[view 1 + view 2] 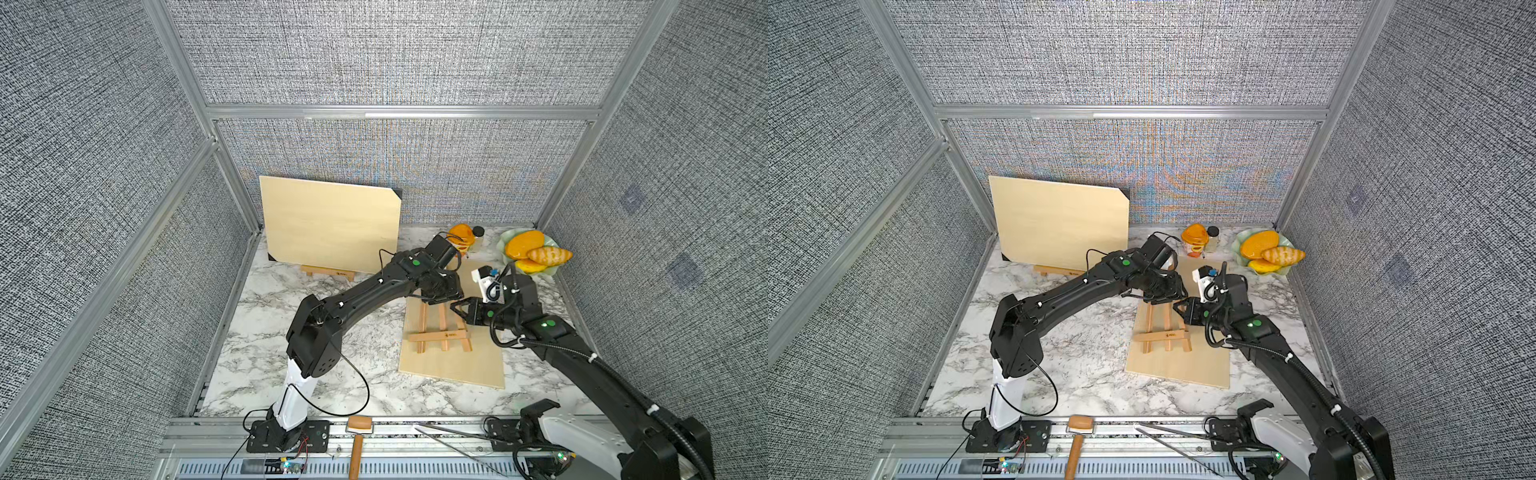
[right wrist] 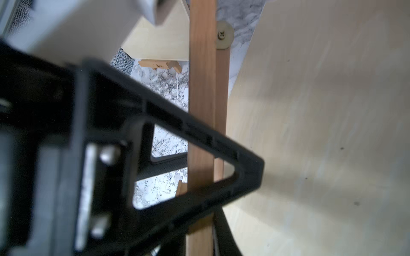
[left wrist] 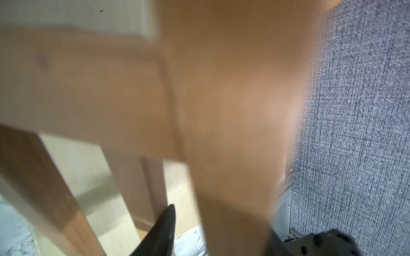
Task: Disassemble the easel
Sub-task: Place the easel at the center of the board.
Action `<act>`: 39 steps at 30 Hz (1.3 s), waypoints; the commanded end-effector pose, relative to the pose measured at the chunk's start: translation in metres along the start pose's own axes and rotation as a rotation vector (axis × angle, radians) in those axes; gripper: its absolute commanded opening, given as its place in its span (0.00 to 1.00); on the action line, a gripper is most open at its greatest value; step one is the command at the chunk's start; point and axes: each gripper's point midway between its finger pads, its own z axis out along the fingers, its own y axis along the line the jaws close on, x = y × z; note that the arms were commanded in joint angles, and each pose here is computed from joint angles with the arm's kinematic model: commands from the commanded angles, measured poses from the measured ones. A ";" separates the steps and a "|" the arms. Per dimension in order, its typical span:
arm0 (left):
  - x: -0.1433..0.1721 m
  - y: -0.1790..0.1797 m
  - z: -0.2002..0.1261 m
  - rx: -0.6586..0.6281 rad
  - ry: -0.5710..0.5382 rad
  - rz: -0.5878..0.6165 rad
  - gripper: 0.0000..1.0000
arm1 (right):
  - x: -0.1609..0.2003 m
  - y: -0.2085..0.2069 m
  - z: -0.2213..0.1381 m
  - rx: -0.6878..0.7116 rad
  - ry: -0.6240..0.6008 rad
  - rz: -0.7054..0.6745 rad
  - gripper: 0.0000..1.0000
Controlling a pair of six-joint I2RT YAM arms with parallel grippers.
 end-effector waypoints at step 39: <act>-0.001 0.097 -0.097 0.068 -0.079 0.320 0.99 | 0.005 -0.193 -0.119 0.312 0.435 0.276 0.00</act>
